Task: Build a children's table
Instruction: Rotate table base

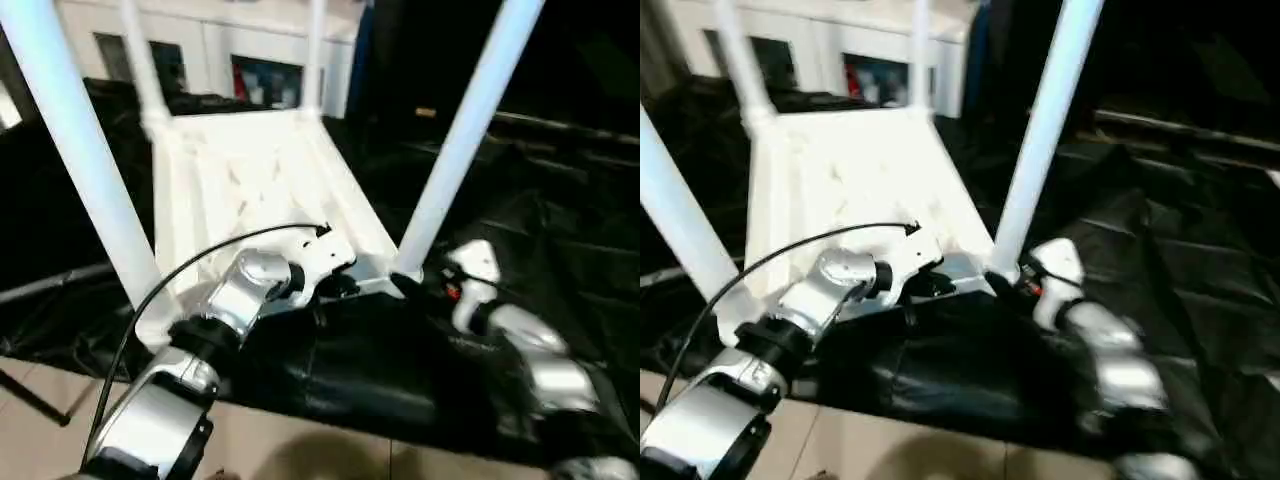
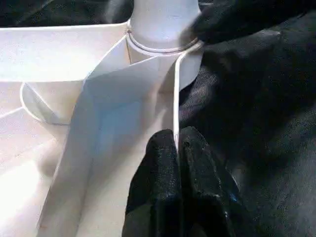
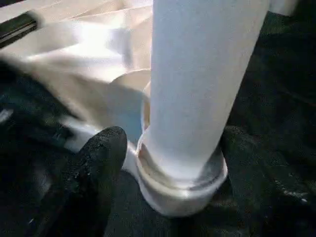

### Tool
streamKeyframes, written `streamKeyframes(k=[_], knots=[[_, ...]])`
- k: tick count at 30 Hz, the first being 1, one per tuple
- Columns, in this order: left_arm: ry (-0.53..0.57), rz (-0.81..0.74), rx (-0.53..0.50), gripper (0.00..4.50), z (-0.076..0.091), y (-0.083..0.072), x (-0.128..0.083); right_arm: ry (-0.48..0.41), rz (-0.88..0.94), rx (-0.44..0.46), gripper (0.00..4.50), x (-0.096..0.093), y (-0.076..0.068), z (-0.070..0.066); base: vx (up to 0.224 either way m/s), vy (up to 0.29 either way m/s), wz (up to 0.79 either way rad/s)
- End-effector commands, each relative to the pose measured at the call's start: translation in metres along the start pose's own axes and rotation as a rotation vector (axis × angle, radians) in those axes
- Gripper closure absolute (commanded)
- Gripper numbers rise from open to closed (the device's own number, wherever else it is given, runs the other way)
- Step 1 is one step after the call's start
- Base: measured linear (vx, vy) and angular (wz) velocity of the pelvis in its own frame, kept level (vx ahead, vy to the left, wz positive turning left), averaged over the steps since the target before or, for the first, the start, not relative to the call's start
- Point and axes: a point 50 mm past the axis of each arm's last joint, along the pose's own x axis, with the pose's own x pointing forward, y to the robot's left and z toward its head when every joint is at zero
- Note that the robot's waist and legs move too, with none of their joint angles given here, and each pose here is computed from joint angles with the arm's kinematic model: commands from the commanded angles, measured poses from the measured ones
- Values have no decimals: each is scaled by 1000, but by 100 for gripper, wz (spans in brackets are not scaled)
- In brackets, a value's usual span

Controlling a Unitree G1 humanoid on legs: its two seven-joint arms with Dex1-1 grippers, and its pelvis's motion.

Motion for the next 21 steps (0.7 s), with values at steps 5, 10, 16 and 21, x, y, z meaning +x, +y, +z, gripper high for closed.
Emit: streamKeyframes(k=[5,10,16,21], knots=[[19,6,-5,450,-10,5,-7,14,177,4,129,-34,-9,8,0,0,0],[-5,15,-2,450,-11,7,-12,48,234,2,129,-53,-14,11,0,0,0],[-185,-11,-73,422,6,2,-22,14,322,35,127,-36,7,11,0,0,0],[-278,-20,-123,372,14,-6,-35,5,398,59,127,-25,23,11,33,12,-1]])
